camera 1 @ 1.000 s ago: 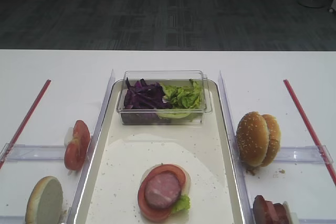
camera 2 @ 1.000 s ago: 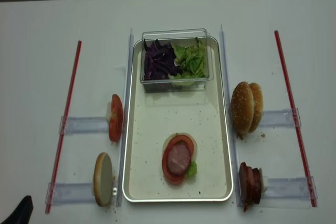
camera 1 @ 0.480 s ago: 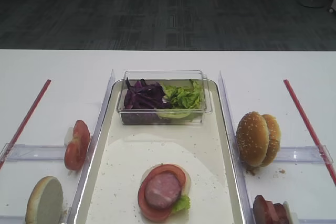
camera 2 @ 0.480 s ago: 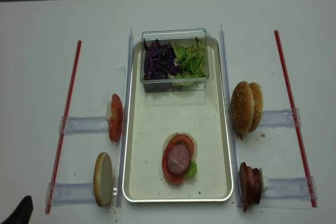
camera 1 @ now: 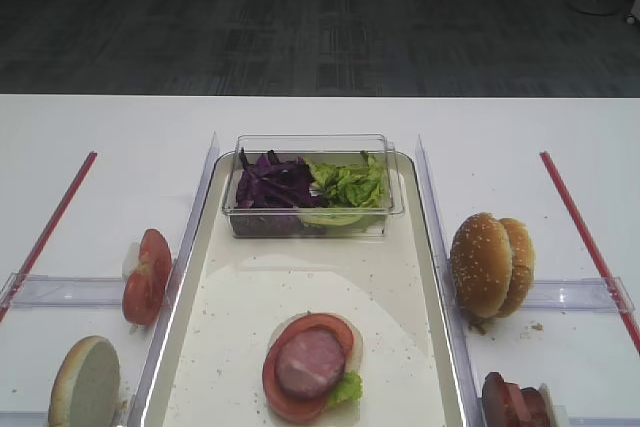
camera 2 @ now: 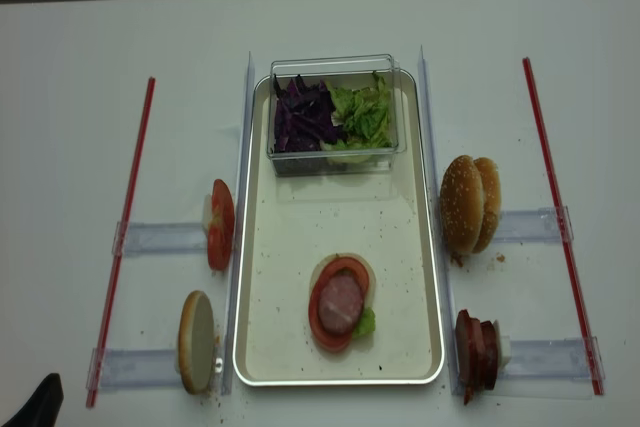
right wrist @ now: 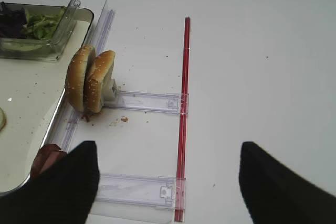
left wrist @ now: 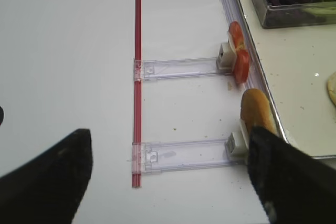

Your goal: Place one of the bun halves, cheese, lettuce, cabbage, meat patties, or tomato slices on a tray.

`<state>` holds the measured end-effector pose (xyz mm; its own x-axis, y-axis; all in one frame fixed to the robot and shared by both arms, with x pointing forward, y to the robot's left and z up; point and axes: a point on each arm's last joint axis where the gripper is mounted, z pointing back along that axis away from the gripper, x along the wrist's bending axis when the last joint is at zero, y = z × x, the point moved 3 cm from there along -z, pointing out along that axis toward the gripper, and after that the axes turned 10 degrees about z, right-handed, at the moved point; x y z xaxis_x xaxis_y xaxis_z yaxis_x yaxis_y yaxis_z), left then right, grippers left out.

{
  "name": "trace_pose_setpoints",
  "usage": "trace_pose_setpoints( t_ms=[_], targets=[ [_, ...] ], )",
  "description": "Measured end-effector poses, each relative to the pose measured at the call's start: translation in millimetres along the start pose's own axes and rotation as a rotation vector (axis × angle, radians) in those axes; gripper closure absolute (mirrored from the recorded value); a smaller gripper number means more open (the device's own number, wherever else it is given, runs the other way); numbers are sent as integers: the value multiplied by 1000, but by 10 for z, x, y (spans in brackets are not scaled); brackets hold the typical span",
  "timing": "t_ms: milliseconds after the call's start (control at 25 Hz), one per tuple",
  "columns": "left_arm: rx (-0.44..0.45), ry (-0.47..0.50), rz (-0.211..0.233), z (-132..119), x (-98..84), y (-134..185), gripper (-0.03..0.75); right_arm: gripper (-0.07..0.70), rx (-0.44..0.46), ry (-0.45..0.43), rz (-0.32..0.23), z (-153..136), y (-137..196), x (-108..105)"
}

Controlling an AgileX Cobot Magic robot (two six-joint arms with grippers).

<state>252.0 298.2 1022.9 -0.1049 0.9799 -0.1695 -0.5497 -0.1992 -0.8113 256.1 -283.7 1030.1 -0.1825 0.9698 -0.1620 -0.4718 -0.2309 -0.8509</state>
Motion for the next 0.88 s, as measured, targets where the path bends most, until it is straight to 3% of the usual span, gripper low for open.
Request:
trace_pose_setpoints(
  t_ms=[880],
  targets=[
    [0, 0, 0, 0, 0, 0, 161, 59, 0, 1, 0, 0, 0, -1]
  ],
)
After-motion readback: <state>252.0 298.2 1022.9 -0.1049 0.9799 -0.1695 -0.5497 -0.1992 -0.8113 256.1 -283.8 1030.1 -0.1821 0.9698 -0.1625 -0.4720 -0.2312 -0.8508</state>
